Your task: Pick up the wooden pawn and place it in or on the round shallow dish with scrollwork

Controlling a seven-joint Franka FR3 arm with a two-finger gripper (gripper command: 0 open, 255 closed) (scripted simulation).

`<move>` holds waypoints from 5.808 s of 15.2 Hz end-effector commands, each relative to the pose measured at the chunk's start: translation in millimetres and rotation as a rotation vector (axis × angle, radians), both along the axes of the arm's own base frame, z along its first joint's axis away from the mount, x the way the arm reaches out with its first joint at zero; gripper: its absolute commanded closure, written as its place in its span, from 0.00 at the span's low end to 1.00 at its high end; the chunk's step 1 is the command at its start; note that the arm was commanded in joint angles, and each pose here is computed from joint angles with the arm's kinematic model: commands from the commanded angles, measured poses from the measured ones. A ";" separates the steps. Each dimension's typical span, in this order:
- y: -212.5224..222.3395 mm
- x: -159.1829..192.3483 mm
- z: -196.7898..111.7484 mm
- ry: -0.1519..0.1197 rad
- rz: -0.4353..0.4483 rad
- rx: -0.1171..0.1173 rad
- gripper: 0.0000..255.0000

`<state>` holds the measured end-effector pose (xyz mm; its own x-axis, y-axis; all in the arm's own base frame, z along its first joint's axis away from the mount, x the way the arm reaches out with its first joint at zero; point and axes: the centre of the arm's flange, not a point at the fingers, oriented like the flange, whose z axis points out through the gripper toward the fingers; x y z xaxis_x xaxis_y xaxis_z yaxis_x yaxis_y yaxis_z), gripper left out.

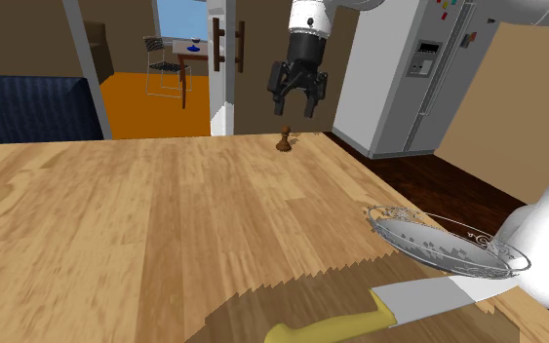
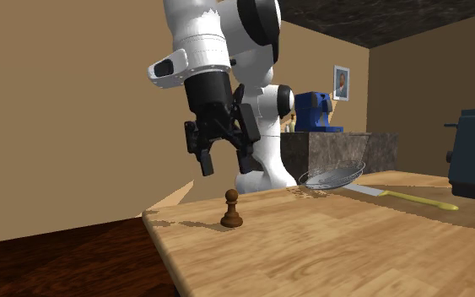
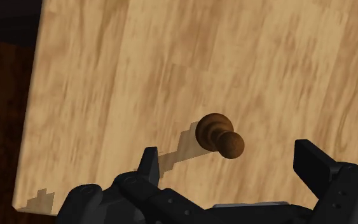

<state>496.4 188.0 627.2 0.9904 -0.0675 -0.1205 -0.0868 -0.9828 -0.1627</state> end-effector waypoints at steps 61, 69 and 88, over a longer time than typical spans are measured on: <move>44.7 -152.0 88.4 -0.001 -0.003 0.003 1.00; 64.1 -255.7 92.9 -0.001 -0.003 0.003 1.00; 83.6 -359.6 39.4 -0.001 -0.003 0.003 1.00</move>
